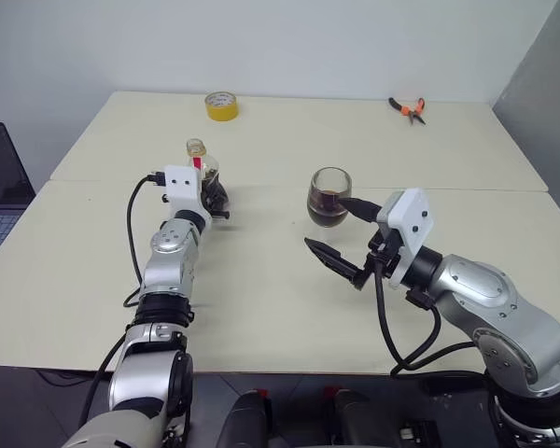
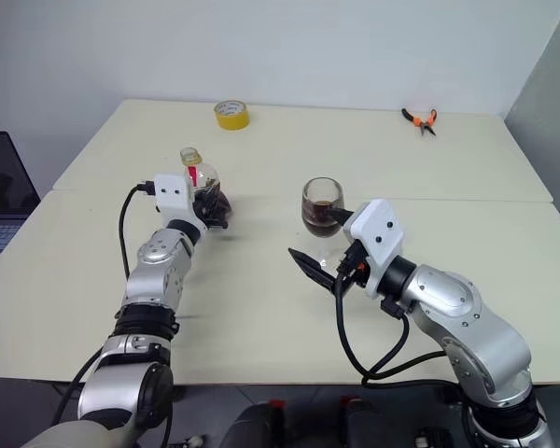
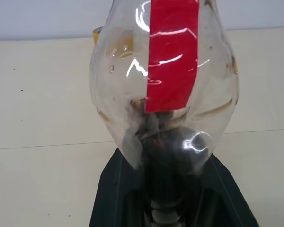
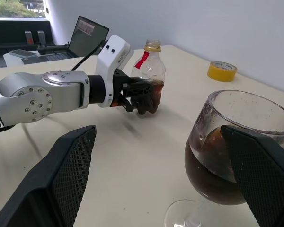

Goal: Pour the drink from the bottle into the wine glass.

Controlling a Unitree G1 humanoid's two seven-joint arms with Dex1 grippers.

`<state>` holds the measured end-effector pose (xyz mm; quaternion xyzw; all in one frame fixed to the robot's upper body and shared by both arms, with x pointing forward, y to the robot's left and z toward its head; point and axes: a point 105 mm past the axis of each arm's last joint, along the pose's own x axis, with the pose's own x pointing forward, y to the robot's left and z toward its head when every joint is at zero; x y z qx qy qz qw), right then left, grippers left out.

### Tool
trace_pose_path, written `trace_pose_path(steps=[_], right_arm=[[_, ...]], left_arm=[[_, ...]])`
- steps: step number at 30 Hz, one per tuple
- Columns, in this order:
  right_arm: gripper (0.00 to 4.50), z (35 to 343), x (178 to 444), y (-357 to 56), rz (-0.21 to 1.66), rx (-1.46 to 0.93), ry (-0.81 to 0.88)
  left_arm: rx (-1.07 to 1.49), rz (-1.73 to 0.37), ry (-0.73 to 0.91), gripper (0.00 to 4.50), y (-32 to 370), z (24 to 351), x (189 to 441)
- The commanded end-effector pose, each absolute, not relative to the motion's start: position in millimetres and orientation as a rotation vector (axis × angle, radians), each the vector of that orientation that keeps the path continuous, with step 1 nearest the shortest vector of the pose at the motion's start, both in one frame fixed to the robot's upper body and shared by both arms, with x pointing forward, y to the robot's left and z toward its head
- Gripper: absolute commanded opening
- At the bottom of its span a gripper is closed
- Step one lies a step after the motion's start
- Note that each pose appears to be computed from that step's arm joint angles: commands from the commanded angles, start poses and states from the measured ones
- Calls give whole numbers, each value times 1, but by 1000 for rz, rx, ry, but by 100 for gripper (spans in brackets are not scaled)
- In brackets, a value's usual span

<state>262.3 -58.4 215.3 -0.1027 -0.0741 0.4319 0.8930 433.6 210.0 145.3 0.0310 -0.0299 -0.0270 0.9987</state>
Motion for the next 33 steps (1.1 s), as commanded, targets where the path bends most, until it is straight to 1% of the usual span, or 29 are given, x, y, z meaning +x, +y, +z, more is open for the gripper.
trace_pose_path(steps=[1,7,9,10,14,17,19,28,33], right_arm=[[450,227,254,-56,915,-232,-216],[450,226,254,-55,919,-230,-214],[450,226,253,-55,920,-230,-214],[450,226,253,-55,920,-230,-214],[450,225,253,-55,921,-230,-211],[450,225,253,-55,921,-230,-212],[450,225,253,-56,921,-231,-212],[450,224,252,-57,921,-232,-214],[450,220,248,-62,919,-232,-209]], left_arm=[[52,-90,-154,56,204,169,436],[33,-100,-144,56,206,163,438],[32,-104,-140,129,207,161,437],[33,-107,-140,152,207,161,437],[38,-127,-141,289,206,158,434],[37,-134,-142,377,206,156,432],[39,-138,-142,446,206,155,429],[48,-159,-135,449,209,151,416],[51,-160,-129,449,215,149,398]])
